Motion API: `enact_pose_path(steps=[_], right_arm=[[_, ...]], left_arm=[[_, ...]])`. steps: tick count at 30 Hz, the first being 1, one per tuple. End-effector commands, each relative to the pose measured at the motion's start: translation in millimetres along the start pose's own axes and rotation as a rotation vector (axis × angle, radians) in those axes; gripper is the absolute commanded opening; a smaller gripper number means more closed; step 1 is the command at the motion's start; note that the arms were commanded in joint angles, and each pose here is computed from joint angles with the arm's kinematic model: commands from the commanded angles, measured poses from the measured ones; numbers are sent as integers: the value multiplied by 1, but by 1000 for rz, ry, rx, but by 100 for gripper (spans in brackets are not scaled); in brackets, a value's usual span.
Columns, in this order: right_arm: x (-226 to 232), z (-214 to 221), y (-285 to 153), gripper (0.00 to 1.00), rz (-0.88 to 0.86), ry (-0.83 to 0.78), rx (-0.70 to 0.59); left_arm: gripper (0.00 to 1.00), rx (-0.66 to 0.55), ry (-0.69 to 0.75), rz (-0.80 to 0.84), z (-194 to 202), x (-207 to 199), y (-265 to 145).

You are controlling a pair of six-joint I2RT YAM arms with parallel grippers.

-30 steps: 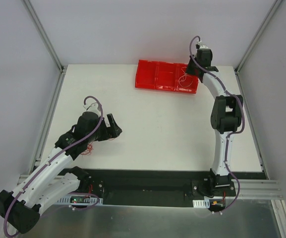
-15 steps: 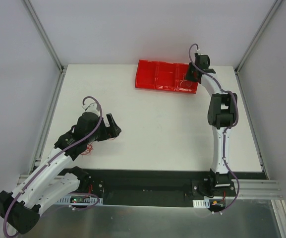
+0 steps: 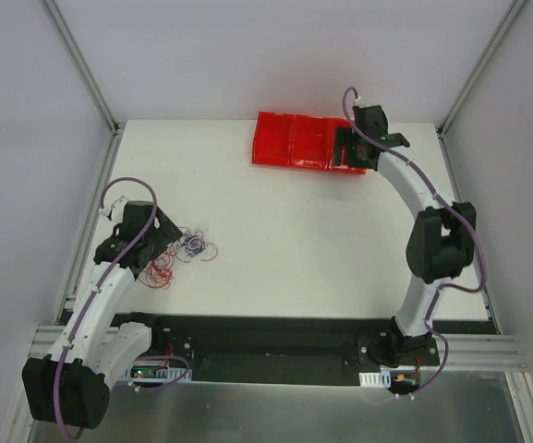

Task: Untangle the cables

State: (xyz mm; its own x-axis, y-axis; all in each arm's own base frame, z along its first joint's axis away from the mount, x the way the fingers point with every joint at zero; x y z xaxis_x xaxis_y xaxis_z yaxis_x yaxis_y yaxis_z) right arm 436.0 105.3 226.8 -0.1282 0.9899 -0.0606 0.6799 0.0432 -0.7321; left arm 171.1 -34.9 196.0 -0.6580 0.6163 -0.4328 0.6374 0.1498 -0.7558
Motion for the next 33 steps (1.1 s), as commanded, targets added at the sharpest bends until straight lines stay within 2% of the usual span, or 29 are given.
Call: enact_pose_path(steps=[1, 5, 6, 8, 10, 11, 12, 16, 19, 21, 25, 29, 33], right_arm=[[37, 29, -54, 79, -134, -42, -75], [94, 73, -77, 79, -442, -81, -82], [108, 83, -84, 79, -513, -89, -85], [132, 111, -94, 79, -617, -131, -56], [147, 130, -106, 79, -674, -173, -48], [152, 139, -112, 79, -719, -189, -50], [155, 144, -116, 79, -752, -204, -56], [151, 170, -129, 75, -821, -189, -69], [147, 194, -129, 71, -885, -177, -76], [143, 208, -126, 69, -867, -176, -79], [148, 222, -126, 57, -931, -148, -66], [168, 237, -133, 59, -1011, -120, -92], [186, 244, -135, 66, -936, -153, -89]], left_arm=[[99, 25, -34, -62, 7, 8, 22], [98, 179, -12, -50, 21, 3, 51], [94, 234, 6, -32, 25, 0, 59], [83, 373, 19, 1, 36, -5, 71], [60, 530, 31, 91, 51, -12, 79], [54, 574, 48, 112, 59, -13, 82], [47, 601, 73, 126, 68, -16, 83], [32, 635, 275, 187, 115, -34, 66], [20, 670, 330, 254, 141, -37, 52], [17, 666, 332, 300, 146, -37, 47], [17, 653, 332, 340, 143, -37, 41], [16, 694, 327, 374, 145, -42, 39], [12, 713, 319, 390, 148, -43, 41]])
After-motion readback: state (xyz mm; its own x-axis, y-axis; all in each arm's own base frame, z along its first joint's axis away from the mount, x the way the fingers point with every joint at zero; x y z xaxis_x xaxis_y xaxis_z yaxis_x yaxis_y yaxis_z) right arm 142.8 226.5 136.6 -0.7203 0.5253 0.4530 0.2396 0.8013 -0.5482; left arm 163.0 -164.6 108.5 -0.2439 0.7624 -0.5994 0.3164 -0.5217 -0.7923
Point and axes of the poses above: each gripper's point midway between its finger pads, its own y axis out along the fingers, its own x axis along the line the jaws close on, z = x × y, the point moved 10 cm from there along -y, back along the fingers, and after that the axes turned 11 degrees about -y, right-handed, at the moved point
